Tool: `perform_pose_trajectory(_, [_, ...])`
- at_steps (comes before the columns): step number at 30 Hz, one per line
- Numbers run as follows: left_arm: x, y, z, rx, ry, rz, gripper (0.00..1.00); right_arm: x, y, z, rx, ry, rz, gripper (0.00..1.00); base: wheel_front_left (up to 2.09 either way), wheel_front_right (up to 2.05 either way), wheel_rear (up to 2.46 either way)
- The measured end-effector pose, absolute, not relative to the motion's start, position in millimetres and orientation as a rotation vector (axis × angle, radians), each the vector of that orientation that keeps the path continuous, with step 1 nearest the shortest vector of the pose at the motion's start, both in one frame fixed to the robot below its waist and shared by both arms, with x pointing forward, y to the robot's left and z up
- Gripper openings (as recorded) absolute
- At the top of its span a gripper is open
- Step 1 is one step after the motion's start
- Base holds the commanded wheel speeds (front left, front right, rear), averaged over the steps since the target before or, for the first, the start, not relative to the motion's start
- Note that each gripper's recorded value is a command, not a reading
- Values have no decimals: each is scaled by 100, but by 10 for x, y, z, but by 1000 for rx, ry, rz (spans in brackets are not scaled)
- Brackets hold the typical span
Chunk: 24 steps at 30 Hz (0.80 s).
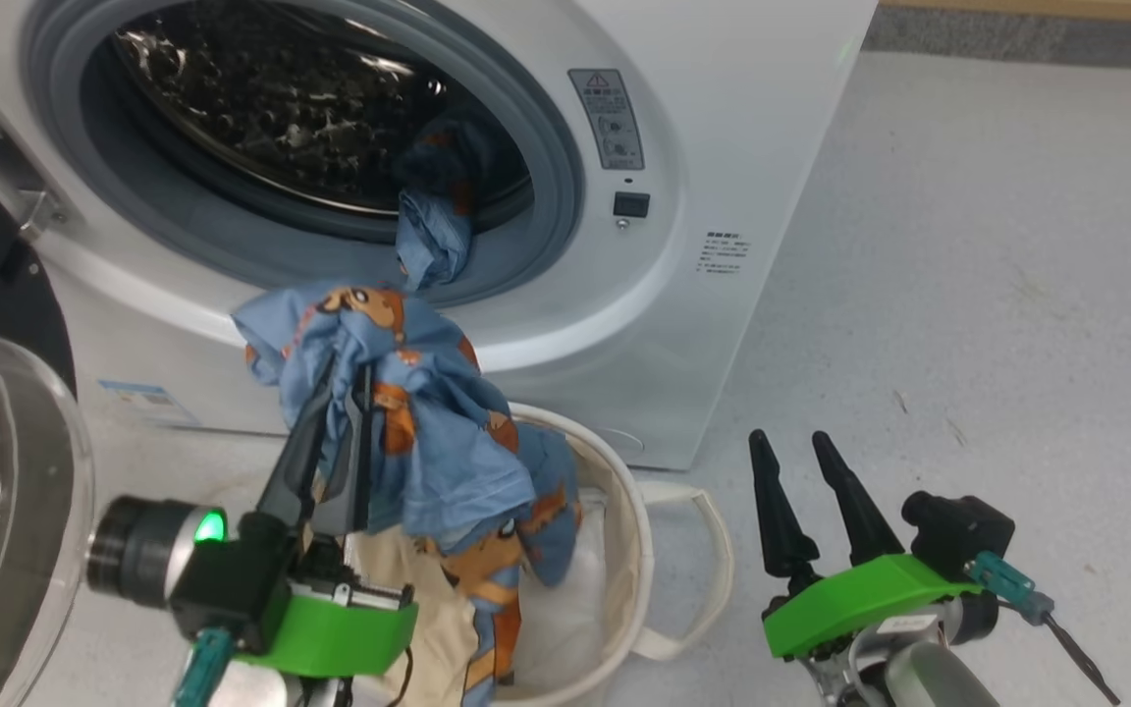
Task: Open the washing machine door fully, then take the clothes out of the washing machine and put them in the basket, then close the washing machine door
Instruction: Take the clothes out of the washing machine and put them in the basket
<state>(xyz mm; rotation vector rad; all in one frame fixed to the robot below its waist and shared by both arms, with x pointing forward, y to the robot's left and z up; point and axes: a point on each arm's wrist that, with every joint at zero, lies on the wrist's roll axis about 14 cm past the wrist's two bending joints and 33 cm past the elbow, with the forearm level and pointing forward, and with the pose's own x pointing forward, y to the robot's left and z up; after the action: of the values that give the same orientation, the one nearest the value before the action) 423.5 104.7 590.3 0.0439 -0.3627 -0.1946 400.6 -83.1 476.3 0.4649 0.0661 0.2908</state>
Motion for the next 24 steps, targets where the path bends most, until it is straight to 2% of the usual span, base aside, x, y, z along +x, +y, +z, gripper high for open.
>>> perform_pose_trajectory(8, [4260,938,5006,64,-94,-254,0,4092,-871,4682,461,82,276,100,0,0,0])
perform_pose_trajectory(24, [4447,640,3833,78,262,-369,0,4295,-946,4538,453,100,253,100,0,0,0])
